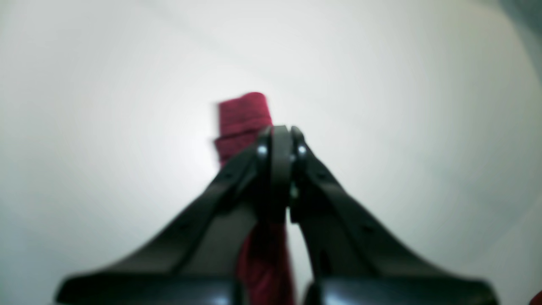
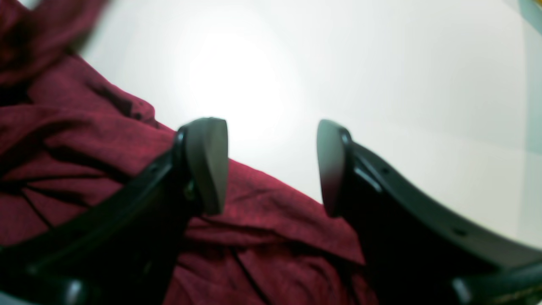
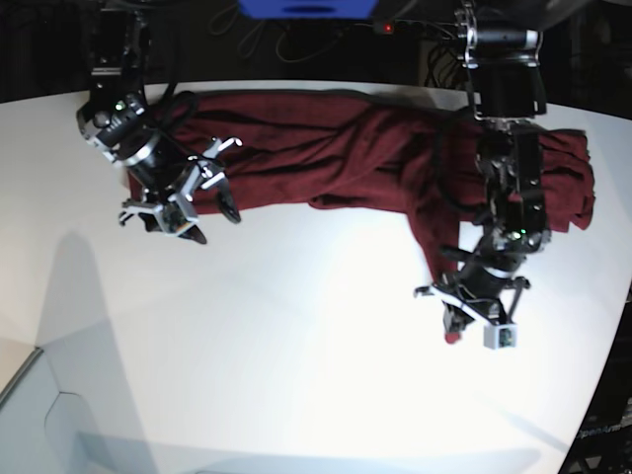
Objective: Layout the t-shirt on the table in an organized manner, then fold the t-shirt properly
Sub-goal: 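Lower the left gripper onto the sleeve end and grasp it, then pull the sleeve end with the left gripper onto the shirt end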
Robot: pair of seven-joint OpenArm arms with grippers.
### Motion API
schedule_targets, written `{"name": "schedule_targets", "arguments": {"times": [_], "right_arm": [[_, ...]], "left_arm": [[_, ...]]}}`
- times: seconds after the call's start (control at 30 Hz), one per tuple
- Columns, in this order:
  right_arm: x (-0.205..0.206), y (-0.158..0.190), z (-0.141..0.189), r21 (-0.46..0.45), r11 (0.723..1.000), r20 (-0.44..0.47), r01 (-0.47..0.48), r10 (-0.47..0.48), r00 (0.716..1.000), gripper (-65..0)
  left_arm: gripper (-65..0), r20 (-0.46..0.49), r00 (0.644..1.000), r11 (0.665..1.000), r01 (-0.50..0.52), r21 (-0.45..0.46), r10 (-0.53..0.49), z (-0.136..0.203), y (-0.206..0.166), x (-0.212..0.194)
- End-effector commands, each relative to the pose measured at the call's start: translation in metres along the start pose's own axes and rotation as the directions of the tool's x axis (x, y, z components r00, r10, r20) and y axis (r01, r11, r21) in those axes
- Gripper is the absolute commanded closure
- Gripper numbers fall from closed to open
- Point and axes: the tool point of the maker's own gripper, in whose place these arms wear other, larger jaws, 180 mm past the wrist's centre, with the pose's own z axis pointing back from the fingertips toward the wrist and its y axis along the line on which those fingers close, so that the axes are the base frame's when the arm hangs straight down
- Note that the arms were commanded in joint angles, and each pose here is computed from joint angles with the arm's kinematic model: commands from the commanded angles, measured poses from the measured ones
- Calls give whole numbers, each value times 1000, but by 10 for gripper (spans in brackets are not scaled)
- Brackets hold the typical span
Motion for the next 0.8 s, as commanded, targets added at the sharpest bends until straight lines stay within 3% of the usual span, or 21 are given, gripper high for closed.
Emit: {"name": "schedule_targets", "arguments": {"times": [0.0, 0.13, 0.43, 0.77], "right_arm": [[12, -1, 3, -2, 1000, 49, -1, 1, 999, -336], [10, 1, 3, 3, 1000, 44, 3, -3, 999, -336], [8, 3, 3, 7, 1000, 38, 8, -9, 999, -336], [11, 11, 0, 12, 999, 55, 41, -41, 998, -336]], "left_arm": [[0, 31, 1000, 1000, -1, 6, 1, 7, 5, 17], [0, 41, 999, 996, -32, 87, 29, 33, 38, 33], [0, 66, 997, 961, -49, 271, 33, 109, 96, 22], [0, 93, 992, 878, -115, 465, 80, 169, 165, 5]]}}
